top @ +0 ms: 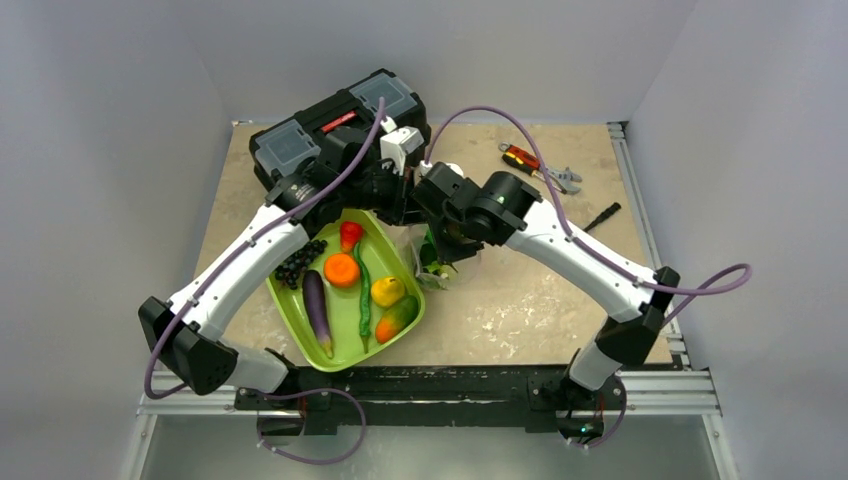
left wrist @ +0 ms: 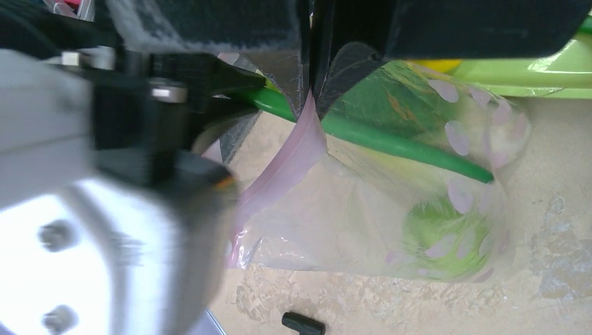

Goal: Place the food in the zip-top bag and seal the zipper
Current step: Place the fake vegetable in the zipper food storage bag, then pick up the fake vegetable from the bin.

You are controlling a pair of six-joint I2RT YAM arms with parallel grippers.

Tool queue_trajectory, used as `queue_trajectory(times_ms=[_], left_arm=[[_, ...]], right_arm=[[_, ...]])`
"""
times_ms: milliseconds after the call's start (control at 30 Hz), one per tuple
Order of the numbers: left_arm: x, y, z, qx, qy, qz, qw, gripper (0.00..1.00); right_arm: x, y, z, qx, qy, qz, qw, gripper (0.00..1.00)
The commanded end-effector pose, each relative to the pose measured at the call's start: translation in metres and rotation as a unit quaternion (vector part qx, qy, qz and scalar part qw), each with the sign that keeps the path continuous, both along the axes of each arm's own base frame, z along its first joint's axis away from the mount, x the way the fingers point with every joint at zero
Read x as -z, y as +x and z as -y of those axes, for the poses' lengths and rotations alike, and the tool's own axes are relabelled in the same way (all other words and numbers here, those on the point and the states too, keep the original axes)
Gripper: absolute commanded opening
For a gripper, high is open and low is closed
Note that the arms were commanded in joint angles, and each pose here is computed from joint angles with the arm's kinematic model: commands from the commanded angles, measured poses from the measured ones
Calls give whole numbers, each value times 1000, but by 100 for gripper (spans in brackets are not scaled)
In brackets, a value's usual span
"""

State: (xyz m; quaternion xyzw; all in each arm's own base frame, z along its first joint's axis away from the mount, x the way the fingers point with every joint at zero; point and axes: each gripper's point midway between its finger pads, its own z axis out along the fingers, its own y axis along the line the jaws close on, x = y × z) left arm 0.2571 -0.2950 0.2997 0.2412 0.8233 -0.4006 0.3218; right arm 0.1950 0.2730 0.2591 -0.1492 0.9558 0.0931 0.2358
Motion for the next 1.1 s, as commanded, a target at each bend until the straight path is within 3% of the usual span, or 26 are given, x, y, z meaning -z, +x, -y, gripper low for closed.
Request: queue_trajectory(times_ms=[0,133,333,500,667,767,833,1067], left_arm=[[-18,-1,10,18,-40,12,999,0],[-18,-1,10,16,-41,14,999,0],[-15,3,7,3,-32,14,999,0],[-16,8,2,-9,-35,11,999,0],[-15,16,-3,-18,-41,2,999,0],[-13,19,-5,-19,-40,-1,999,0],[-12,20,-4,-17,-38,-2,999,0],[-11,19,-6,-11,-29,4,999,0]], right_arm=[[-12,34,-12,7,16,65,998,16],[-8,61,-18,27,14,115,993,24],[-19,79,-24,25,24,165,986,53],[-48,72,-15,4,54,198,979,56],[-89,27,-28,-108,153,210,960,66],[-102,-28,-53,-211,212,228,926,76],[-103,-61,-69,-266,242,224,906,78],[-61,-121,-126,-335,248,217,883,78]])
